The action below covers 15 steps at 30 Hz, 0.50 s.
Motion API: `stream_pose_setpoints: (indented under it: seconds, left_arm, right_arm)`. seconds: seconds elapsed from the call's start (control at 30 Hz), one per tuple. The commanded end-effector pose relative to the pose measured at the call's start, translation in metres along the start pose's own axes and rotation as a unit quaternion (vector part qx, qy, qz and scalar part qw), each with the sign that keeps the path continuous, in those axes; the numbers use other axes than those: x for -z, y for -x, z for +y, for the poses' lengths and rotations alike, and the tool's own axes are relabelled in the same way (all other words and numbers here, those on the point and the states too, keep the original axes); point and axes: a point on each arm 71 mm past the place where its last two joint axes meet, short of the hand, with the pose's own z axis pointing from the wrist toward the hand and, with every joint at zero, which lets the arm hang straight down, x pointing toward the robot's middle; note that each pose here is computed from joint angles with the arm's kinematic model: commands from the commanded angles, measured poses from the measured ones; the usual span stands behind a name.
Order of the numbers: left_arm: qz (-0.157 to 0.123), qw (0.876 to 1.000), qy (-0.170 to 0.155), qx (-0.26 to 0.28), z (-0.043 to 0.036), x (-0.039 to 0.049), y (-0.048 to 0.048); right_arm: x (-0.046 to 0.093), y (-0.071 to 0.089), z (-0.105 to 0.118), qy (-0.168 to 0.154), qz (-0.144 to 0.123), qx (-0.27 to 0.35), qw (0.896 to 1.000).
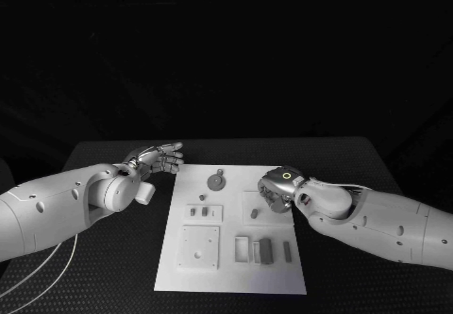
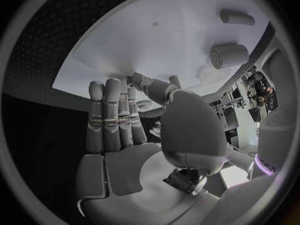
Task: Assemble the parts on the task board
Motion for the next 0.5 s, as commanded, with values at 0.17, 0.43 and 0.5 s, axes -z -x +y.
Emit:
stream_pose_setpoints:
  seconds: [0.17,0.43,0.5]
  left_arm:
    - [-0.001,1.000,-0.003,0.000,-0.0013,-0.0009,0.0003]
    - [-0.014,1.000,-0.004,-0.001,-0.0013,-0.0015,0.0034]
    - [-0.015,1.000,-0.003,-0.001,-0.0012,-0.0016,0.0040]
  right_arm:
    - [0.001,0.003,0.001,0.010,0.013,-0.019,1.000]
    - [0.000,0.018,-0.006,0.011,0.004,-0.025,1.000]
    - [0.001,0.021,-0.006,0.011,0.002,-0.026,1.000]
